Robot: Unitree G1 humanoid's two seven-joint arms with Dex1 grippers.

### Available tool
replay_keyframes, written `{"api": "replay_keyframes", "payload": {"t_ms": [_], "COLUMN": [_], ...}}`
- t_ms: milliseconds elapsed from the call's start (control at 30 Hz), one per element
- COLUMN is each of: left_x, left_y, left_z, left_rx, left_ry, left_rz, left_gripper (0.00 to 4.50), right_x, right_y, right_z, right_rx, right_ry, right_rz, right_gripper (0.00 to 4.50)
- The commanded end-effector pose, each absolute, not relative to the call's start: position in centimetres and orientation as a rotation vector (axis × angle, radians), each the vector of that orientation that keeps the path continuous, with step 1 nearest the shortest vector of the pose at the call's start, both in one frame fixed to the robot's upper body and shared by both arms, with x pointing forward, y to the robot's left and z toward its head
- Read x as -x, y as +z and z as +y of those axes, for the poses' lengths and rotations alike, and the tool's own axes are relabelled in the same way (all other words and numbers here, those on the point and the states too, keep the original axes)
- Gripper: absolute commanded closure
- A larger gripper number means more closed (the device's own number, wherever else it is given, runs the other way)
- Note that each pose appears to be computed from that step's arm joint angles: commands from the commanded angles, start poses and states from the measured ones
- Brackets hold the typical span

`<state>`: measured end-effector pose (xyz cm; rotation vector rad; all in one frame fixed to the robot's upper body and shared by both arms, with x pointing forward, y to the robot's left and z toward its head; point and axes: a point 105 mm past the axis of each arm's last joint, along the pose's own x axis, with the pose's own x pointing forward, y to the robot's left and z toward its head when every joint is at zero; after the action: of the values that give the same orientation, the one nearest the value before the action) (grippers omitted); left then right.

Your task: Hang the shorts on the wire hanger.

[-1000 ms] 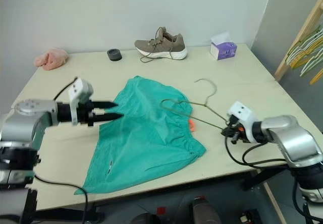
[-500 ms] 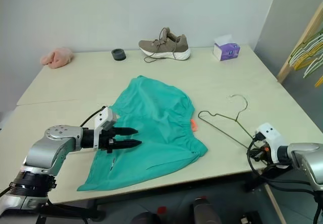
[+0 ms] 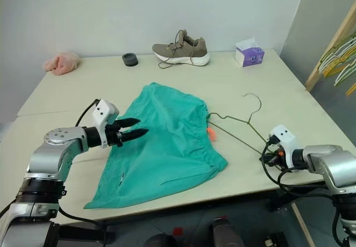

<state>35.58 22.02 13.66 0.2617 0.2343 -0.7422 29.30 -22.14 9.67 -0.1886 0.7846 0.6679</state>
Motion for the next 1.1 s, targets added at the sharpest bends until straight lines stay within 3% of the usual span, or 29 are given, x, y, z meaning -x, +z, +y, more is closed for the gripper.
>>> {"api": "replay_keyframes", "payload": {"t_ms": [33, 333, 467, 700, 1100], "left_x": [-36.5, -36.6, -35.8, -34.1, -35.1], "left_y": [15.6, 15.1, 15.2, 15.3, 16.2], "left_z": [23.1, 22.8, 21.5, 18.8, 19.5], "left_rx": [-0.299, -0.323, -0.305, -0.308, -0.34], "left_ry": [-0.662, -0.672, -0.749, -0.905, -0.855], "left_rz": [0.146, 0.145, 0.118, 0.071, 0.035], "left_gripper": [1.72, 1.72, 1.72, 1.72, 1.72], "right_x": [-29.1, -29.1, -29.5, -28.1, -26.1], "right_y": [11.0, 9.6, 10.6, 9.7, 8.2], "right_z": [-19.8, -18.5, -19.9, -22.1, -21.2], "right_rx": [0.197, 0.19, 0.119, -0.044, -0.194], "right_ry": [0.758, 0.779, 0.717, 0.597, 0.588], "right_rz": [0.729, 0.739, 0.73, 0.809, 0.943], "right_gripper": [4.5, 4.5, 4.5, 4.5, 4.5]}}
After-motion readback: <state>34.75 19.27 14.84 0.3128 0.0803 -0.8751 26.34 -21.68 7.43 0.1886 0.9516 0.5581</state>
